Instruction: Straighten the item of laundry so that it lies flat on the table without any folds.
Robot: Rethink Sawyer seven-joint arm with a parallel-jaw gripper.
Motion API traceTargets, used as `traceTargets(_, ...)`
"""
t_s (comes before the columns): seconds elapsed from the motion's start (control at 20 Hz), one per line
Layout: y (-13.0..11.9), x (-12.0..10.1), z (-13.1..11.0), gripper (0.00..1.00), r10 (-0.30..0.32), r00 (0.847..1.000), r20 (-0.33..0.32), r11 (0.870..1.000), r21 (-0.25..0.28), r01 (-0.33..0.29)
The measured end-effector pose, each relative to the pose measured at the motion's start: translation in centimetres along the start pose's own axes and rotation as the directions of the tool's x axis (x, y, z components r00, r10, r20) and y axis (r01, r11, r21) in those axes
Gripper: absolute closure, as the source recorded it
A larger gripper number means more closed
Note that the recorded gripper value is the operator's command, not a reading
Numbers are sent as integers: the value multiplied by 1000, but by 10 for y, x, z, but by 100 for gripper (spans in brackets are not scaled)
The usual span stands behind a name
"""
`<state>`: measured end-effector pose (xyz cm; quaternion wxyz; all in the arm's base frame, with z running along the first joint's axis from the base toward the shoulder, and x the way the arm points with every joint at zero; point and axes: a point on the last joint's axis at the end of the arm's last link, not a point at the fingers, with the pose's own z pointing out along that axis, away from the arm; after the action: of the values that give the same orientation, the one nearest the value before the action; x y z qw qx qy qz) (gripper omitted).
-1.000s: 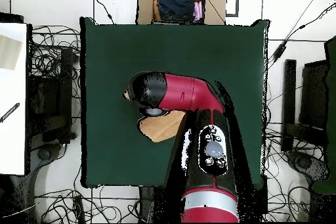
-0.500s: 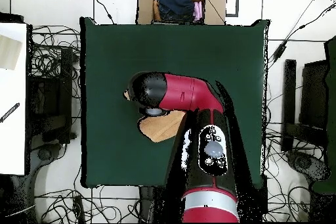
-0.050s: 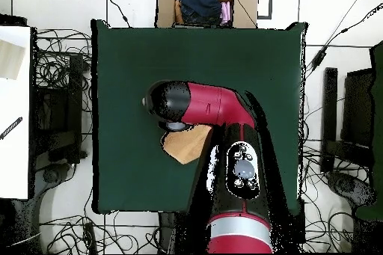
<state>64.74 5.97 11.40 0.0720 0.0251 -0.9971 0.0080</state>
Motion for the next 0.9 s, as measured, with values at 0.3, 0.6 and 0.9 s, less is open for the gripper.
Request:
traceTargets(0.3,-1,-3,-2,0,0,1000,6,1000,1,0)
traceTargets(0.6,-1,-3,-2,0,0,1000,8,1000,2,0)
traceTargets(0.9,-1,-3,-2,0,0,1000,8,1000,2,0)
